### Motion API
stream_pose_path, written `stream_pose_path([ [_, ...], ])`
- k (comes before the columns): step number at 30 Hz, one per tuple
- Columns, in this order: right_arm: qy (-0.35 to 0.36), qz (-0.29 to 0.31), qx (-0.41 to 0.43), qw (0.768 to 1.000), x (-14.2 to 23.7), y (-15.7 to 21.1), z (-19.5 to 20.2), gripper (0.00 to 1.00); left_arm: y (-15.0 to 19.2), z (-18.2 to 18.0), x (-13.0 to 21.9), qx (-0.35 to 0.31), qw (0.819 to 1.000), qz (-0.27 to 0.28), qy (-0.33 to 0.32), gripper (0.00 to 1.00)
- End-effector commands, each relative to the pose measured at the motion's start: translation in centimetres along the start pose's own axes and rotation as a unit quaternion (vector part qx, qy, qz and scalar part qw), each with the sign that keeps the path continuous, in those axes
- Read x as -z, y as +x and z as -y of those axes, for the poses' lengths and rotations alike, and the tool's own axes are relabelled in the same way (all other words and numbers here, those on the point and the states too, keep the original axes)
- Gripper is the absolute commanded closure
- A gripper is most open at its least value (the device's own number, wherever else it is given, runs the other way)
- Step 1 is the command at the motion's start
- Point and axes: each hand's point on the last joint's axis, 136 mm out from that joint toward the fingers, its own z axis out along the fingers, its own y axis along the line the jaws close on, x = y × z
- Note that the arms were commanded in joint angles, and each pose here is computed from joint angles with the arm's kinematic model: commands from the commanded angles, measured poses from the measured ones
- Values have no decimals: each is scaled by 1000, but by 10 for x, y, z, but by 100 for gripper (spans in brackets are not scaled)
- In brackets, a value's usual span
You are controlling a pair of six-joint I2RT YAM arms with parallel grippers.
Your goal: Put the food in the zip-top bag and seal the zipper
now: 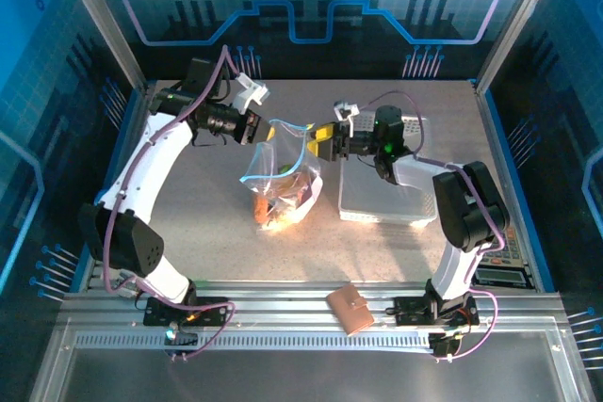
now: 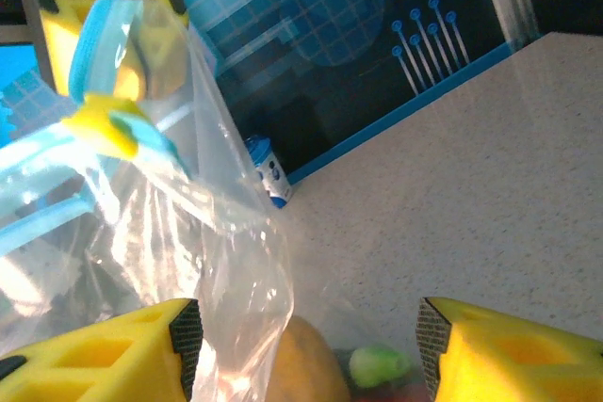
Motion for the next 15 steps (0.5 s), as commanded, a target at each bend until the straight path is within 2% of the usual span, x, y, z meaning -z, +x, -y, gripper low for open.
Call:
stream_pose_path([
  [1, 8, 9, 43, 999, -2, -21, -6, 35, -7, 5, 5, -3, 1000, 9, 17, 90],
  [15, -24, 12, 91, 995, -10, -36, -36, 39, -6, 1, 1, 1, 1000, 4, 18, 90],
])
